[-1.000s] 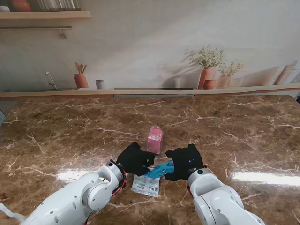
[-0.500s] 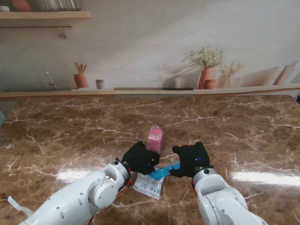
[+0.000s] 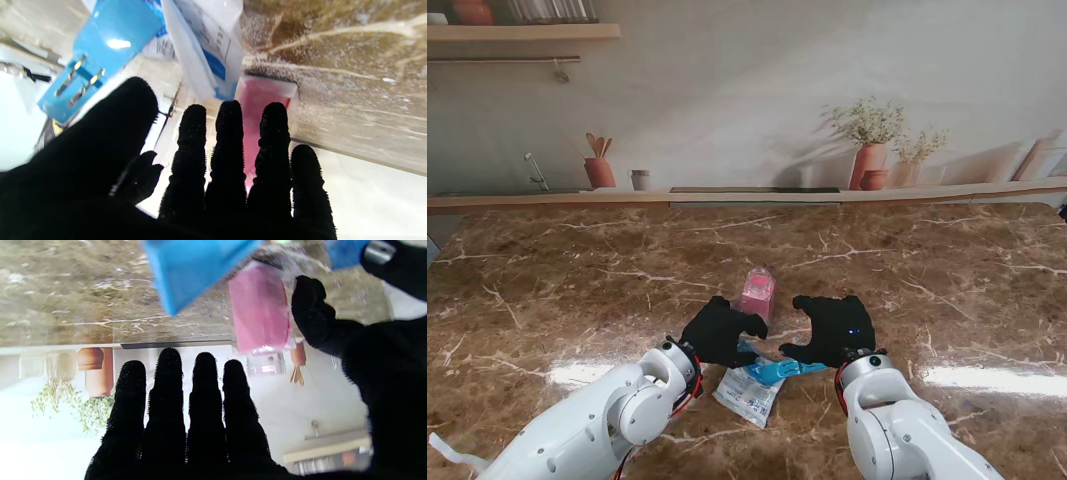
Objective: Fill the seasoning bottle
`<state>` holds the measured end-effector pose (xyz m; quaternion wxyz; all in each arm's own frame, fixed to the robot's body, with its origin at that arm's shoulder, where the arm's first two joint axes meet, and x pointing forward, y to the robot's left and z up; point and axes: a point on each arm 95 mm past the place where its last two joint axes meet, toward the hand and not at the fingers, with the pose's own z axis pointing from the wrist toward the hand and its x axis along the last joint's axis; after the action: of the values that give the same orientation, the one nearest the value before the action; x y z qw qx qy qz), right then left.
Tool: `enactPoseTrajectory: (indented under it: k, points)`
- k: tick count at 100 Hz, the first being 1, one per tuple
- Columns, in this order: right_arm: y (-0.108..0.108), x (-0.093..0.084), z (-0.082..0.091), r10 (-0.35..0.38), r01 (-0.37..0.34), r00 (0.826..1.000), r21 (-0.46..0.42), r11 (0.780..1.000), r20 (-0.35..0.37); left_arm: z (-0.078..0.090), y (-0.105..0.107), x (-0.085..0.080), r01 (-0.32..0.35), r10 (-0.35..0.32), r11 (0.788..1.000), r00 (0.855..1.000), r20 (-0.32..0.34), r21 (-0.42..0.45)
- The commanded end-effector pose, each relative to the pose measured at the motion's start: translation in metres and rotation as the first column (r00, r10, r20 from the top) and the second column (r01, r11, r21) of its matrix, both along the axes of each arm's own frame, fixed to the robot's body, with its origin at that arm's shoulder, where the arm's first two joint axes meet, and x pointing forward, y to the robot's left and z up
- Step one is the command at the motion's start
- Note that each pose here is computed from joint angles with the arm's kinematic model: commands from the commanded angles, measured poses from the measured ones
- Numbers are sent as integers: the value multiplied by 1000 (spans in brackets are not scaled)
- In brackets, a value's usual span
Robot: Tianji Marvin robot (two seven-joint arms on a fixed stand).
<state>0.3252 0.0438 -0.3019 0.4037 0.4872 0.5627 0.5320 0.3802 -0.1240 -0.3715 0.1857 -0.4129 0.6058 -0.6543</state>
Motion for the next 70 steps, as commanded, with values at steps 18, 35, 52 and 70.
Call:
enactPoseTrajectory:
  k: [18, 35, 52, 70]
  points:
    - [5, 12, 7, -40, 28, 996, 144, 989, 85, 10, 14, -13, -67, 71, 993, 997, 31, -102]
    - [14, 20, 16, -70, 30, 989, 282, 959, 130, 20, 27, -14, -121, 131, 982, 990, 59, -145]
    - [22, 31, 21, -68, 14, 990, 398, 917, 122, 26, 40, -13, -162, 175, 968, 983, 50, -193]
    - [15, 49, 26, 9, -30, 999, 477, 878, 47, 28, 51, -12, -203, 219, 954, 974, 53, -221]
